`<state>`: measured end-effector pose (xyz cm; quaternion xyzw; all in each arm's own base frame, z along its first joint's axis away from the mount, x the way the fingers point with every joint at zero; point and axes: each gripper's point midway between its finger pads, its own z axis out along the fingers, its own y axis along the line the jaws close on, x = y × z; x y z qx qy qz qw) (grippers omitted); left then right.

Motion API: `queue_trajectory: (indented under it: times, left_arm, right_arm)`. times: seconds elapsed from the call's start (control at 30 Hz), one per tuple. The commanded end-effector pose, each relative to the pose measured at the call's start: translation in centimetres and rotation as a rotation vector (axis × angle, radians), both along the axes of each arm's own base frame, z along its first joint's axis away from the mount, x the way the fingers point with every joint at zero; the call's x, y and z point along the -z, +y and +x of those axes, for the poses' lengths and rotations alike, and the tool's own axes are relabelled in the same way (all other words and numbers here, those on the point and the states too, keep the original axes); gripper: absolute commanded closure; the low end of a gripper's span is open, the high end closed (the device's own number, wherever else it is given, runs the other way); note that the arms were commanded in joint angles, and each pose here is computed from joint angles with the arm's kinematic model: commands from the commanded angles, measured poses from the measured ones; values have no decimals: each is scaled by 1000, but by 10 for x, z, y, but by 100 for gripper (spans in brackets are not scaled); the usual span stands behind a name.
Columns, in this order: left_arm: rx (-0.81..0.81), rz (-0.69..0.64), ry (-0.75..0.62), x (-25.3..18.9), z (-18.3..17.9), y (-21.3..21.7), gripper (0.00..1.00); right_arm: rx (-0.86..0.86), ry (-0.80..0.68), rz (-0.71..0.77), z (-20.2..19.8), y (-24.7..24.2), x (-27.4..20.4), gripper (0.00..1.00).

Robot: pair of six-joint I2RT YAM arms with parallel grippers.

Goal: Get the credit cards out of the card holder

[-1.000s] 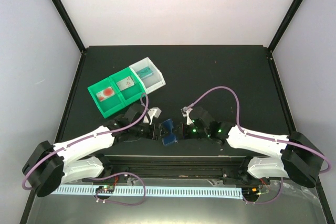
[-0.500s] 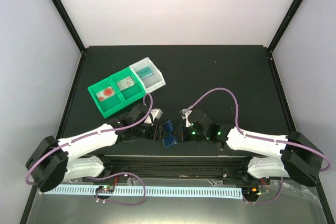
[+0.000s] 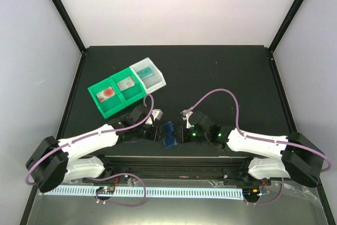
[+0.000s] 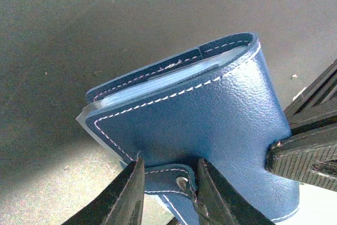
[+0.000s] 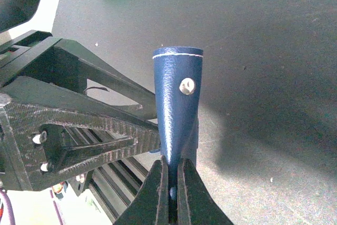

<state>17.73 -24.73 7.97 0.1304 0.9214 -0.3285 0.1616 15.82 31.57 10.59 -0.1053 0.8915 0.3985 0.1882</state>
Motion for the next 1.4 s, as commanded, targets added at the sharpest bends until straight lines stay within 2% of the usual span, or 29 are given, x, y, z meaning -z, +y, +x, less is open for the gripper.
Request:
queue_trajectory:
  times: [0.0, 0.2, 0.33, 0.53, 0.73, 0.97, 1.1, 1.23, 1.37]
  left_arm:
    - [-66, 137, -20, 15, 8, 24, 74]
    - [-60, 121, -31, 12, 7, 23, 98]
    - [-58, 113, -42, 9, 6, 25, 98]
    - [-46, 75, -49, 3, 2, 23, 98]
    - [-6, 16, -49, -3, -4, 15, 98]
    - [24, -58, -36, -16, -9, 4, 99]
    - [35, -145, -49, -36, -10, -4, 99]
    - [27, -169, -71, -46, -10, -4, 98]
    - [21, -157, -72, -45, -10, -2, 99]
  right_arm:
    - [-27, -53, 112, 0, 15, -30, 99]
    - [-21, -46, 80, 0, 12, -20, 99]
    - [0, -49, 41, 3, 6, -11, 99]
    - [58, -64, -118, 14, -11, 18, 97]
    - [81, -78, -260, 19, -28, 32, 73]
    - [19, -74, -282, 11, -24, 25, 47]
    - [-11, -78, -262, 4, -14, 19, 37]
    - [-35, -79, -259, 2, -3, 17, 30]
    - [-48, -84, -284, 2, 3, 19, 29]
